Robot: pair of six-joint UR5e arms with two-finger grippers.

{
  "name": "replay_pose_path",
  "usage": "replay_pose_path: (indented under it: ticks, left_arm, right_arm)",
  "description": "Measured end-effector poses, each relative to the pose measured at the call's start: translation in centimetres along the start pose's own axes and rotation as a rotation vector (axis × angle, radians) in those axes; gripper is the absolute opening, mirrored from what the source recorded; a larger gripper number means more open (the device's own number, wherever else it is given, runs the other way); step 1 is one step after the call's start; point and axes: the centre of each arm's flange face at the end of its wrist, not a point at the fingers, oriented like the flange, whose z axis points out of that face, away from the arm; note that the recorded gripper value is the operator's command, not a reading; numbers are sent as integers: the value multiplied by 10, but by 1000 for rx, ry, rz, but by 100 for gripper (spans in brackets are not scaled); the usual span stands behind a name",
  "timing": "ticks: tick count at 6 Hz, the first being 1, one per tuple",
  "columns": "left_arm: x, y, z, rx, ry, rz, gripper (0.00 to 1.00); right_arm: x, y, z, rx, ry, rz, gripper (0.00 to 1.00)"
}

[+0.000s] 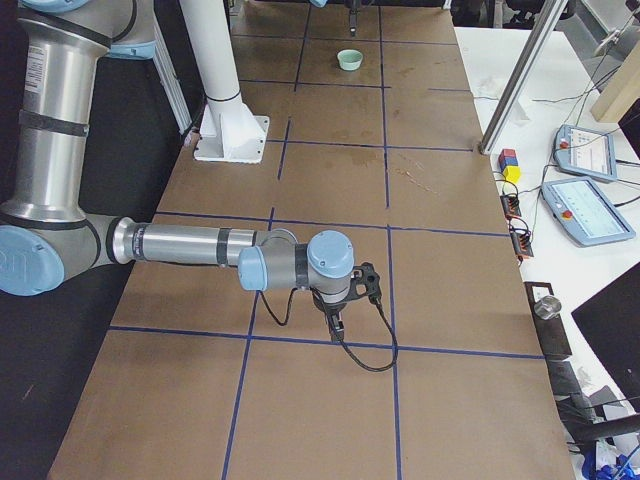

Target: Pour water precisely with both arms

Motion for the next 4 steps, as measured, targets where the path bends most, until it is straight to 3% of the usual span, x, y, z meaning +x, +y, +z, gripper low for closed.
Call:
replay_pose_path:
  ticks: [1,3,4]
  left_arm:
    - [0,4,11,-6,-2,-3,29]
    - [4,8,21,-19,-1,4,24]
    - [6,8,22,-21,1,6,13]
  right_arm:
    - [0,0,0,0,0,0,100]
    - [0,1,0,0,0,0,100]
    - [0,1,0,-1,0,0,100]
